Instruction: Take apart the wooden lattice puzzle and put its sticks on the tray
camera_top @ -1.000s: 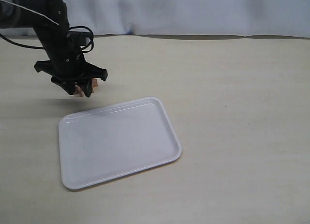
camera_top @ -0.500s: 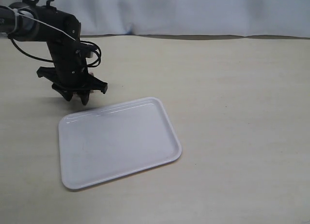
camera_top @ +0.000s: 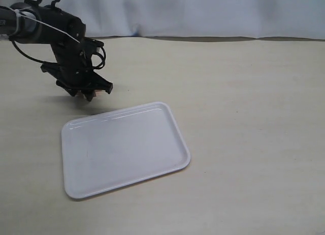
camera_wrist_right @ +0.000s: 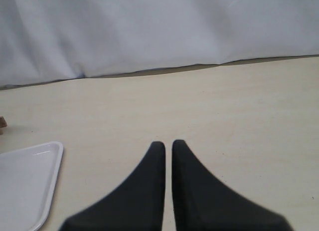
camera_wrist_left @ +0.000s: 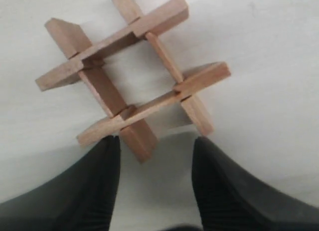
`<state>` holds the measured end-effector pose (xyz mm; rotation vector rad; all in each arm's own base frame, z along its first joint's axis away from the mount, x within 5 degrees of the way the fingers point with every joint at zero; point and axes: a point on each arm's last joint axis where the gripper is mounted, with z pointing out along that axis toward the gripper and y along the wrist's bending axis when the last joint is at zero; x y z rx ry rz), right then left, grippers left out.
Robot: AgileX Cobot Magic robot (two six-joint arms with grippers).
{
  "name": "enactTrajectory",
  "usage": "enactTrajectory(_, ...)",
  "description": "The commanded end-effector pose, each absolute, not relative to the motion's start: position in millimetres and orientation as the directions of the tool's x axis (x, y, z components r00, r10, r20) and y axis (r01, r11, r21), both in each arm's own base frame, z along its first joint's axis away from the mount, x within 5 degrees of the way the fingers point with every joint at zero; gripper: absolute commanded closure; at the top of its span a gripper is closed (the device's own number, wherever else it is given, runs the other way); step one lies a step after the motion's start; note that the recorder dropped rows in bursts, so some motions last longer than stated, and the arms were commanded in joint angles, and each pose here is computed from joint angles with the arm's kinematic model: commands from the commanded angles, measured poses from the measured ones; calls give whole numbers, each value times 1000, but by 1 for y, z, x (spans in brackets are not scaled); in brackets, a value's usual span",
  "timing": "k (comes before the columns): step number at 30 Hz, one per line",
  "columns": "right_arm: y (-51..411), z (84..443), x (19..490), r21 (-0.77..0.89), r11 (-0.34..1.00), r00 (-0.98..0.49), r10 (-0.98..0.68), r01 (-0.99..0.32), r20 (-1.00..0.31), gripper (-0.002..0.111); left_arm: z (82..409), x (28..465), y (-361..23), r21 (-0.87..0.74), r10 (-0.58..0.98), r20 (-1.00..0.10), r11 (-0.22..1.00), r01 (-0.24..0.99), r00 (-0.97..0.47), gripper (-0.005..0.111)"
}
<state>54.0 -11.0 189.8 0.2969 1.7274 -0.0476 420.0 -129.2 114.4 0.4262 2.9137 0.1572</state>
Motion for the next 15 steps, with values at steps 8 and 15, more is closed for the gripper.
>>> enactTrajectory(8, -11, 190, 54, 134, 965, -140, 168, 223, -976, 104, 136, 420, -123, 199, 446, -71, 883, 425, -892, 62)
enactTrajectory(15, -11, 190, 54, 134, 965, -140, 168, 223, -976, 104, 173, 422, -122, 264, 747, -35, 648, 715, -664, 62)
